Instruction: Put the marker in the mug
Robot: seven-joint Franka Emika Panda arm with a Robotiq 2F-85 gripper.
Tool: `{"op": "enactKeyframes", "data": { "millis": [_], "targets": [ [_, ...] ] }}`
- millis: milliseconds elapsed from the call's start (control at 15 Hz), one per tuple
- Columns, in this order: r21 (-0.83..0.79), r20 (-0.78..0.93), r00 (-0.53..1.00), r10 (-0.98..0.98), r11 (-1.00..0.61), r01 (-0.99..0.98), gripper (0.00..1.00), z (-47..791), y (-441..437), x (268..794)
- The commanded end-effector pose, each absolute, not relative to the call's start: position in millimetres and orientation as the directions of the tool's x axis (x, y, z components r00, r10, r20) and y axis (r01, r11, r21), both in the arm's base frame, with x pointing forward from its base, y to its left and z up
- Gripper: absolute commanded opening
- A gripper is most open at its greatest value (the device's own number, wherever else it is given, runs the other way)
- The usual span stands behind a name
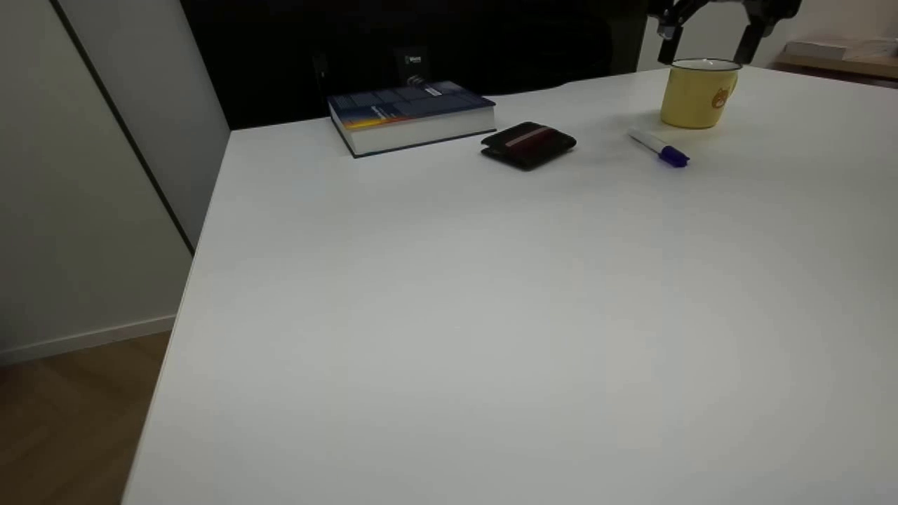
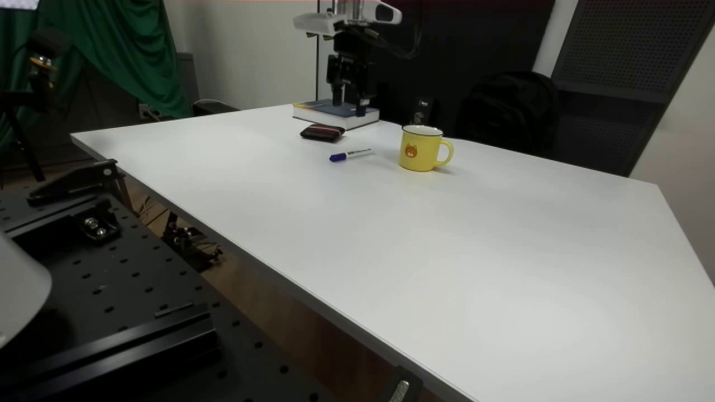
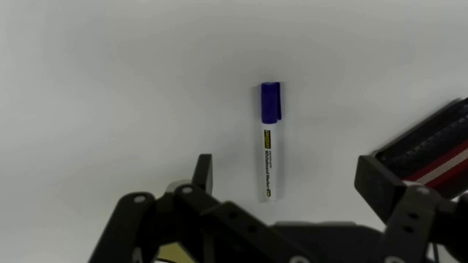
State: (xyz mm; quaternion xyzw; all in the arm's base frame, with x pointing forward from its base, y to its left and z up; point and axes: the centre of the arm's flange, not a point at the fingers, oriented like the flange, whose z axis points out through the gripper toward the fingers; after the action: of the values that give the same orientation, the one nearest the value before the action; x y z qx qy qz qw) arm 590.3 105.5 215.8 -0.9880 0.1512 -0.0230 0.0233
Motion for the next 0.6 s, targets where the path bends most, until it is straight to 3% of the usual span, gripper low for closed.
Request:
{"op": "enactKeyframes", "data": {
  "millis": [0, 533],
  "targets": [
    [-0.031, 0.01, 0.945, -0.328, -0.944, -0.328, 1.0, 179.8, 101.1, 600.5],
    [-0.022, -0.001, 0.945, -0.328, -0.944, -0.328, 1.0, 193.4, 98.7, 585.7]
  ]
}}
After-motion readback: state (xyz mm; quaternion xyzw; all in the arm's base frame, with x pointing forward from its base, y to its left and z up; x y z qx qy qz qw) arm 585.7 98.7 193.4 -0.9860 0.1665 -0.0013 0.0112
